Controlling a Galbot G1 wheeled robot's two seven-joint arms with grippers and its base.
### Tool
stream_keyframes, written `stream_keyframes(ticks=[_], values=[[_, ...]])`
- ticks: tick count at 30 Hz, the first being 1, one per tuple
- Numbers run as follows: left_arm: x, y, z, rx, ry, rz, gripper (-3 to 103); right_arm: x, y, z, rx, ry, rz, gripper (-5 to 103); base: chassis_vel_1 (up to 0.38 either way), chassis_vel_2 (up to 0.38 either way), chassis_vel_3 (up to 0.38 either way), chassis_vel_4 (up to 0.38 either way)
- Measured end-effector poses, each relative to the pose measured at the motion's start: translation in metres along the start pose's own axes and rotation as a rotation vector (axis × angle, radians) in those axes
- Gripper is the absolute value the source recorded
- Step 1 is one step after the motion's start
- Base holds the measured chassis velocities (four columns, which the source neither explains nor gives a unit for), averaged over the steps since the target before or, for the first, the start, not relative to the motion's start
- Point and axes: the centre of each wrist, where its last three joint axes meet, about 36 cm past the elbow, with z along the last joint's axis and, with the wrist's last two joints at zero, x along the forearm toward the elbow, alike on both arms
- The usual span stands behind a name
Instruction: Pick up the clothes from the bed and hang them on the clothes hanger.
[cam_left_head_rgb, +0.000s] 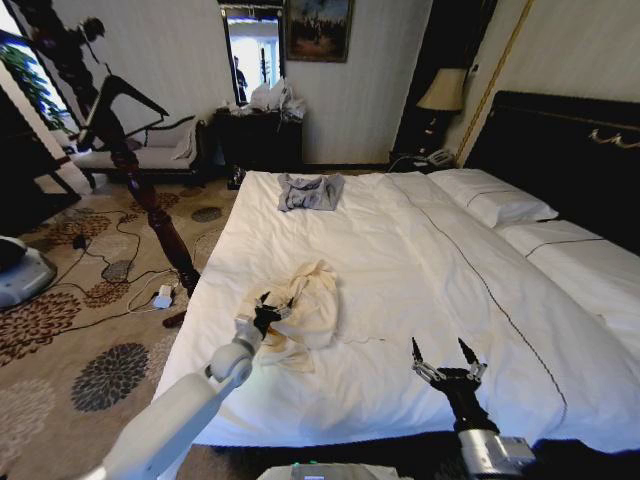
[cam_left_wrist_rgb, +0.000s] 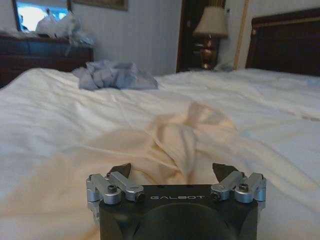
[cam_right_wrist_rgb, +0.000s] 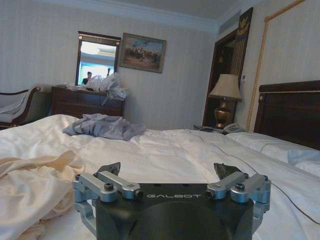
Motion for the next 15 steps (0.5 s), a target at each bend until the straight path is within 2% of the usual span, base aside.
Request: stream_keyframes(ticks=[5,8,10,13,15], values=[[-0.020,-0.018,0.001,0.005,0.003,0.015,91,-0.003,0.000,0.003,-0.008,-0.003,0.003,100,0.000,0.000,0.000,0.000],[-0.027,-0.023,0.000,0.010,0.002,0.014,89,-0.004,0.000,0.003,-0.008,-0.004,0.002,100,0.000,0.000,0.000,0.000],[-0.030,-0.025,0.001,0.007,0.003,0.012,82,-0.004,-0.001,0.003,-0.009,-0.004,0.001,100,0.000,0.000,0.000,0.000],[-0.032,-0.026,0.003,0.003,0.004,0.007,82,-0.004,-0.002,0.004,-0.008,-0.003,0.001,100,0.000,0.000,0.000,0.000],[-0.033,-0.026,0.003,0.000,0.003,-0.001,71,-0.004,-0.002,0.004,-0.008,-0.003,0.001,100,0.000,0.000,0.000,0.000]])
